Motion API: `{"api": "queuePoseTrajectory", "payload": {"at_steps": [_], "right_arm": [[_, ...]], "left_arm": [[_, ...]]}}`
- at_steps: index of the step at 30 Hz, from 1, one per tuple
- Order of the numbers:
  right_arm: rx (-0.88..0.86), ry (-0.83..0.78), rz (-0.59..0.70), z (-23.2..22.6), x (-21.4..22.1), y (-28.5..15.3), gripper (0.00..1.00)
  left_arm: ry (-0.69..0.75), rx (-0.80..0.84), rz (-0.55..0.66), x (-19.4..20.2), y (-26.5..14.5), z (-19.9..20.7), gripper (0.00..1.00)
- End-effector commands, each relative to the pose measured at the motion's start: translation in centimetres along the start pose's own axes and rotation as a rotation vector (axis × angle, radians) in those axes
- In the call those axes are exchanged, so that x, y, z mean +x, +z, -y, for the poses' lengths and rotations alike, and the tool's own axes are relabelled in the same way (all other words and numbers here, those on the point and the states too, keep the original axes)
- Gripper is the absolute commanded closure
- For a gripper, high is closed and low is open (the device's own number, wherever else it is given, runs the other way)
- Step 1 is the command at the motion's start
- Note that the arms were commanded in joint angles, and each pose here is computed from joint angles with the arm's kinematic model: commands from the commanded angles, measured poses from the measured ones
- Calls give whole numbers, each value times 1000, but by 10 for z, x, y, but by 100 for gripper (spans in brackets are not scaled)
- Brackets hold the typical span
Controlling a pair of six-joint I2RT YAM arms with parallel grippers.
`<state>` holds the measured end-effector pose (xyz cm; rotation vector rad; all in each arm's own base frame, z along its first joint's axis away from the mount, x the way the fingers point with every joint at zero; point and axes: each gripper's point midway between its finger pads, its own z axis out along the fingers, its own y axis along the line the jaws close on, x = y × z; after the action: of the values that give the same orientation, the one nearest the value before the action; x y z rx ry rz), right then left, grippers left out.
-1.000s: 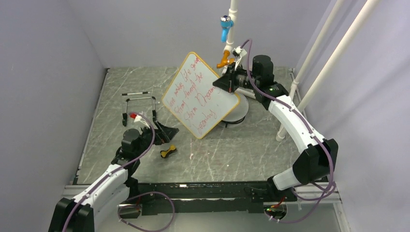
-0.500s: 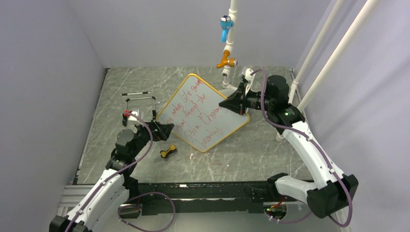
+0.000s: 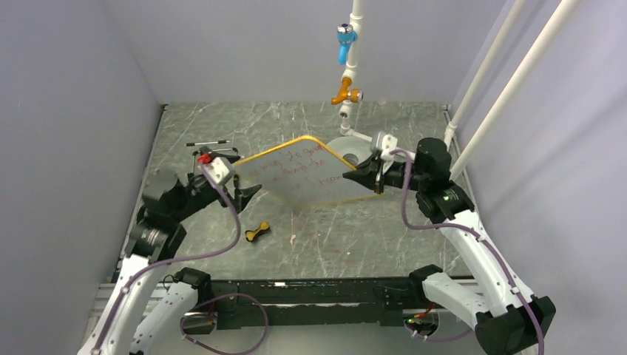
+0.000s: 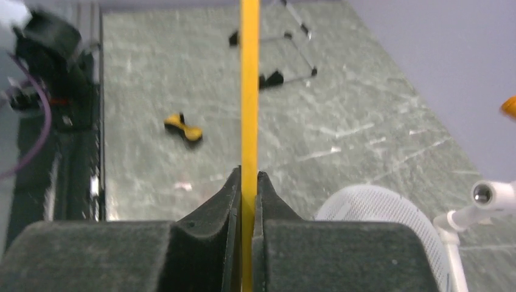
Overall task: Erase the whiteboard
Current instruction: Pass from the right arm to the left
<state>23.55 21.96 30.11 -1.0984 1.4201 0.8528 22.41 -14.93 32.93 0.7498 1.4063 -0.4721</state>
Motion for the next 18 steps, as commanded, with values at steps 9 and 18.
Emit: {"api": "queuePoseTrajectory", "payload": {"at_steps": [9, 18], "right_arm": [[12, -20, -383, 3, 142, -27, 100], [-32, 1, -419, -1, 166, -25, 100]], "left_arm": [[167, 333, -92, 40, 30, -10, 13], [396, 409, 61, -16, 41, -16, 15]]}}
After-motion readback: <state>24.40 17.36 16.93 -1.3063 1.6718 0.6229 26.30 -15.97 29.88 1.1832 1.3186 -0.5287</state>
